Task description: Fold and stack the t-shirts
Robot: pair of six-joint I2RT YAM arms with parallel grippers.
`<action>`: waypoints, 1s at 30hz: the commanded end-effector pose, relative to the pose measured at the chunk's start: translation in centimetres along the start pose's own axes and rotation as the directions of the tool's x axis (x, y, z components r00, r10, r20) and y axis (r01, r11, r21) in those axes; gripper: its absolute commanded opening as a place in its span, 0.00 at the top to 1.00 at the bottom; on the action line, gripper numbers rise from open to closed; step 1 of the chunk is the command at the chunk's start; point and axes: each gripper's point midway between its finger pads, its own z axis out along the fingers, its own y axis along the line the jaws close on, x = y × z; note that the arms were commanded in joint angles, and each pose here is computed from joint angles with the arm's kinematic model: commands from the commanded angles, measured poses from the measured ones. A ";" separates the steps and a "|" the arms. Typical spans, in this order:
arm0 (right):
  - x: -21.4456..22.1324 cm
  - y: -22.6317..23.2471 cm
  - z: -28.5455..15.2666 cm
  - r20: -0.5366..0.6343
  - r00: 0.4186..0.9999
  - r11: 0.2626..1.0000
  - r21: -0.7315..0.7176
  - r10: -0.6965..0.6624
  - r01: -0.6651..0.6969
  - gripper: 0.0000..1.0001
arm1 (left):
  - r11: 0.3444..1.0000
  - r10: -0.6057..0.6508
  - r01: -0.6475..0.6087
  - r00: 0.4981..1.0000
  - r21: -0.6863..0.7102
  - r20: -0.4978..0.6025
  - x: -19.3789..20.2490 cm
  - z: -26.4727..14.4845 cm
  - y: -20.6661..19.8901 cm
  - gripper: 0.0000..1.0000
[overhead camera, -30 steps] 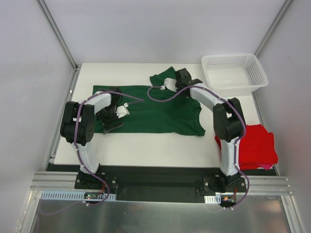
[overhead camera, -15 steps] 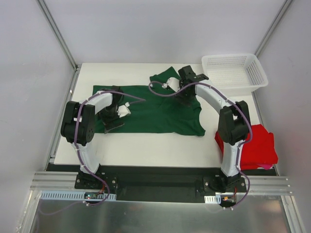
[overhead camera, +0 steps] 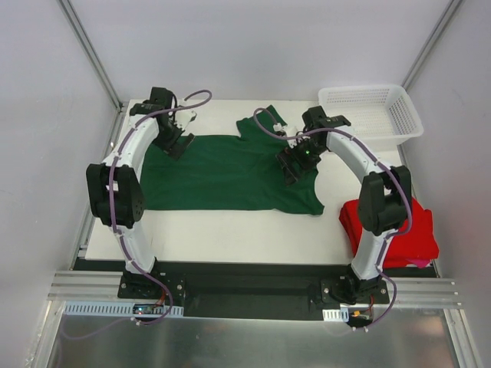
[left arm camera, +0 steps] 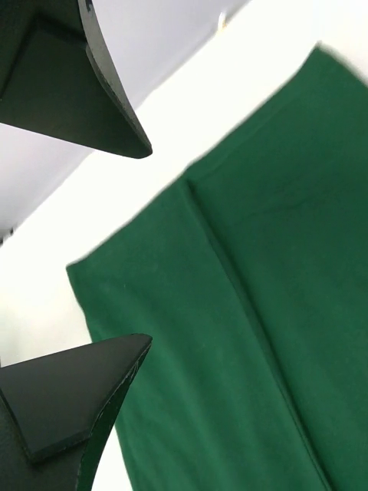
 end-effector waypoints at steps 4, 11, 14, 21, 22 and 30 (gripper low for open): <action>-1.3 -0.3 1.6 0.041 0.997 0.997 -0.038 0.067 -0.065 0.04 | 0.926 -0.219 0.222 0.975 0.306 -0.046 0.9 2.9 -4.8 0.01; -1.9 -3.3 2.8 0.053 0.989 0.988 0.078 -0.135 0.130 0.04 | 0.907 -0.216 0.227 0.974 0.356 -0.071 0.6 4.9 -5.1 0.01; -1.3 -4.0 3.9 0.019 0.979 0.975 0.096 -0.202 0.200 0.04 | 0.909 -0.201 0.218 0.976 0.355 -0.085 0.9 5.5 -5.1 0.01; -1.9 -5.9 5.1 0.018 0.957 0.948 0.144 -0.288 0.283 0.04 | 0.911 -0.170 0.200 0.979 0.360 -0.115 1.9 6.6 -5.3 0.01; -1.9 -6.2 5.4 0.012 0.955 0.945 0.150 -0.296 0.291 0.04 | 0.909 -0.169 0.203 0.978 0.364 -0.124 2.1 7.0 -5.4 0.01; -3.3 -9.5 6.1 -0.023 0.953 0.932 0.204 -0.303 0.301 0.04 | 0.929 -0.137 0.169 0.984 0.330 -0.117 1.7 7.8 -4.1 0.01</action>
